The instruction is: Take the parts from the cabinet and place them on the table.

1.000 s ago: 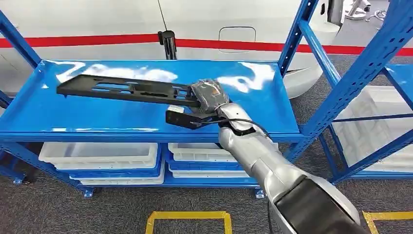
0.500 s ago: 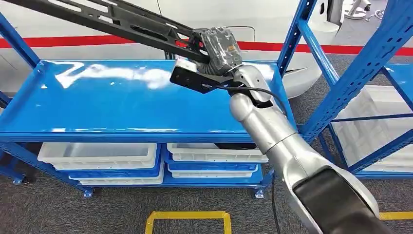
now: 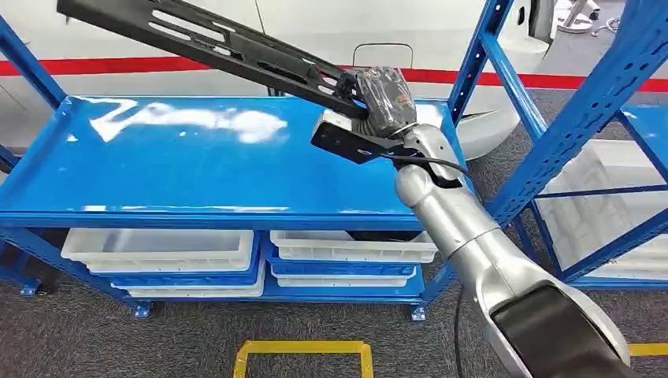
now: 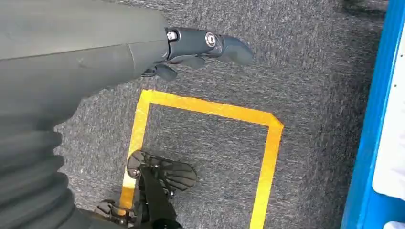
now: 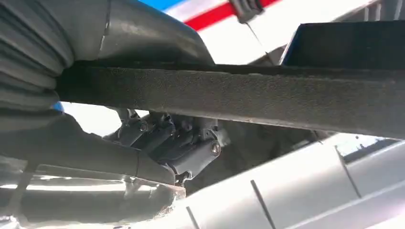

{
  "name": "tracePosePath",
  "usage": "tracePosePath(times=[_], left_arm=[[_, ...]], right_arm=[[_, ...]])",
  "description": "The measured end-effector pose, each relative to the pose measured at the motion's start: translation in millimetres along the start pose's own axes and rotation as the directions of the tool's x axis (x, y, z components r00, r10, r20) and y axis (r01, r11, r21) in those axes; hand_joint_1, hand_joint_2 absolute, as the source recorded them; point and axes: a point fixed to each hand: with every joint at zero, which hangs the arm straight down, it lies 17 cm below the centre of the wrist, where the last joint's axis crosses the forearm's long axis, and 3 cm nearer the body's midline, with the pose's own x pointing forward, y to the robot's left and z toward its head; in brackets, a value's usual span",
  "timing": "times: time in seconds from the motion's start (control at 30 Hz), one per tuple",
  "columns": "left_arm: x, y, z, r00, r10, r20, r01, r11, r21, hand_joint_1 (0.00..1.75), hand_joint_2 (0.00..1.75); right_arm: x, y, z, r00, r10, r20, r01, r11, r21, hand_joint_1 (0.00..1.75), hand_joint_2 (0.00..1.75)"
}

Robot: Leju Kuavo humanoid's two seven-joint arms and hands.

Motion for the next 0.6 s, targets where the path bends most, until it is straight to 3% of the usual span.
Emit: tracePosePath(times=[0.6], left_arm=[[0.6, -1.5, -0.2, 1.0, -0.023, 0.004, 0.023, 1.0, -0.005, 0.0, 1.75]], right_arm=[[-2.3, 15.0, 7.0, 1.0, -0.011, -0.012, 0.011, 1.0, 0.023, 1.69, 1.75]])
